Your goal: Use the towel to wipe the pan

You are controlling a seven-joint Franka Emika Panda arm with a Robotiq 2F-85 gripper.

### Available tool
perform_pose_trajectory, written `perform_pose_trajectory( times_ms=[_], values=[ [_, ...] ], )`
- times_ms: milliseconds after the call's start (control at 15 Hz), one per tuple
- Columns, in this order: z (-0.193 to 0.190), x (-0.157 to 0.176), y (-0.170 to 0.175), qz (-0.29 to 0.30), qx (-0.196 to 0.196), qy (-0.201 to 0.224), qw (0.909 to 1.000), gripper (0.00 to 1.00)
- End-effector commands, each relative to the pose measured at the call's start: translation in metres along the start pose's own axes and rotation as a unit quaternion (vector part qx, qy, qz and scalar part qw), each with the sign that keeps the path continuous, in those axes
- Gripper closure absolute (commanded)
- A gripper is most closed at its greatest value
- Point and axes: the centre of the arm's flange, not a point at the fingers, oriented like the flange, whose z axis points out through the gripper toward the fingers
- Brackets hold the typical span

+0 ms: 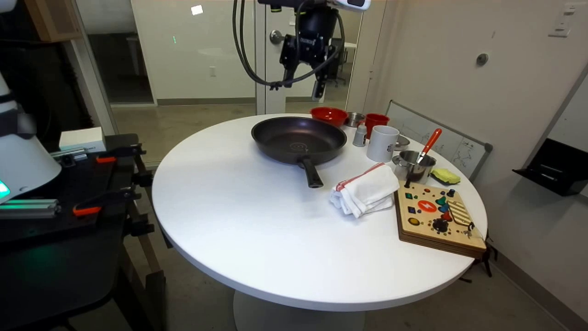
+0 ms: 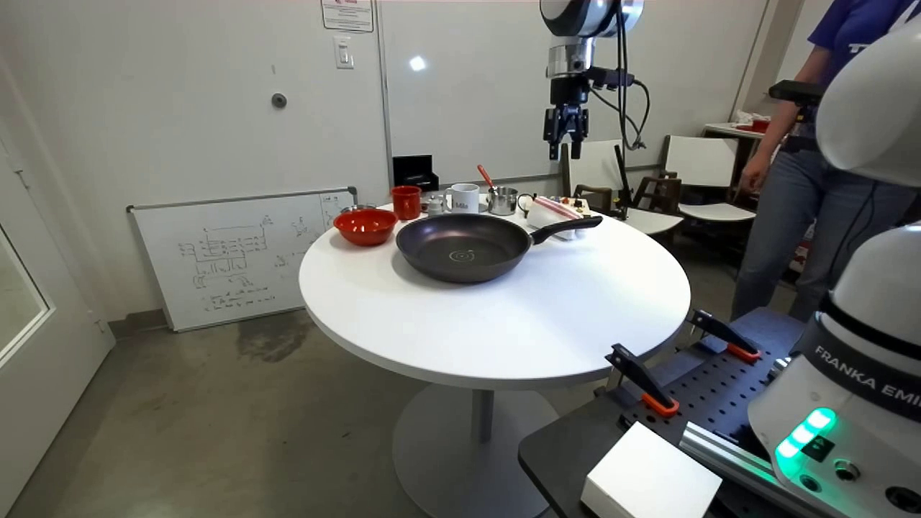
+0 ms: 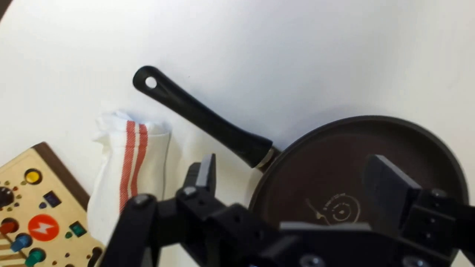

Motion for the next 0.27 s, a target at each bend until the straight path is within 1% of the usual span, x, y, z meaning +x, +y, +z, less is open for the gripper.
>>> perform_pose_trajectory(
  times_ms=[0,67,133,200],
  values=[
    [-0.011,-0.053,-0.014,-0.032,0.075,-0.031,0.9962,0.00],
    [-0.004,-0.063,-0.013,-0.044,0.097,-0.028,0.9939,0.00],
    [-0.004,-0.032,0.002,-0.023,0.075,-0.015,0.9968,0.00],
    [-0.004,-0.040,0.001,-0.030,0.087,-0.015,0.9956,0.00]
  ],
)
